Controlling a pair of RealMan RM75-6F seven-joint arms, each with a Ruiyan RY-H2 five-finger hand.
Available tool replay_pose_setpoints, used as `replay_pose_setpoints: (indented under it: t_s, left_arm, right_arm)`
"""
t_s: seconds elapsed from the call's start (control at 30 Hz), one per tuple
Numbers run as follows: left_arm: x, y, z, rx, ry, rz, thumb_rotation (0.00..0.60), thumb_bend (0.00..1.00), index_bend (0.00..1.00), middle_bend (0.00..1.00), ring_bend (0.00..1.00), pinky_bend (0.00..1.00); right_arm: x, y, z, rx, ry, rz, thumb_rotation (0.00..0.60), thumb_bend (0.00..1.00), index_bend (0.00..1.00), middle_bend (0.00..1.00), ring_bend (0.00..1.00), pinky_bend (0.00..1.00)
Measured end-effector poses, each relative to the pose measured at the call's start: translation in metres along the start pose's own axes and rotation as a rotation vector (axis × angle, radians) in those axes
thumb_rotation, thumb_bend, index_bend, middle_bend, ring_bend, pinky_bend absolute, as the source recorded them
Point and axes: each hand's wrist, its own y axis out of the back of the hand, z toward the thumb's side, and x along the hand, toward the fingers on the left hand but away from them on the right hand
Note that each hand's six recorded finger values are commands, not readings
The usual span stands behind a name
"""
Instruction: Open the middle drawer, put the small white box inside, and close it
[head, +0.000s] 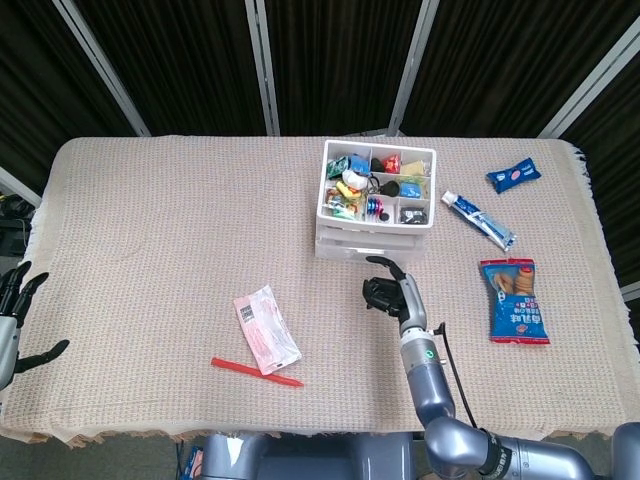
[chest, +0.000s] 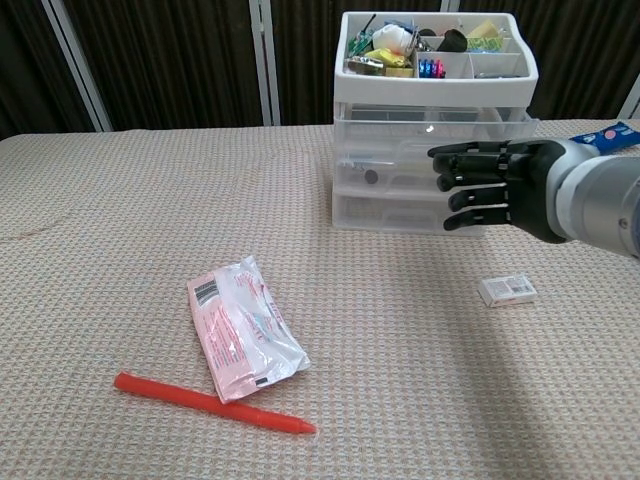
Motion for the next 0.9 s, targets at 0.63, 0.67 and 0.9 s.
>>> replay_pose_setpoints:
  t_s: [0.63, 0.67, 0.9]
  left_arm:
    - [-0.001, 0.0, 0.002, 0.017, -0.013, 0.016, 0.6, 0.06, 0.12, 0.0, 0.0, 0.0]
    - [-0.001, 0.0, 0.002, 0.018, -0.012, 0.016, 0.6, 0.06, 0.12, 0.0, 0.0, 0.0]
    - [-0.001, 0.0, 0.002, 0.017, -0.012, 0.014, 0.6, 0.06, 0.12, 0.0, 0.0, 0.0]
  right_arm:
    - [0.028, 0.038, 0.036, 0.526, 0.349, -0.206, 0.6, 0.42, 0.24, 0.7, 0.68, 0.57]
    - [0.027, 0.04, 0.037, 0.564, 0.345, -0.214, 0.6, 0.42, 0.24, 0.7, 0.68, 0.57]
    - [0.015, 0.055, 0.034, 0.774, 0.256, -0.239, 0.6, 0.42, 0.28, 0.7, 0.68, 0.57]
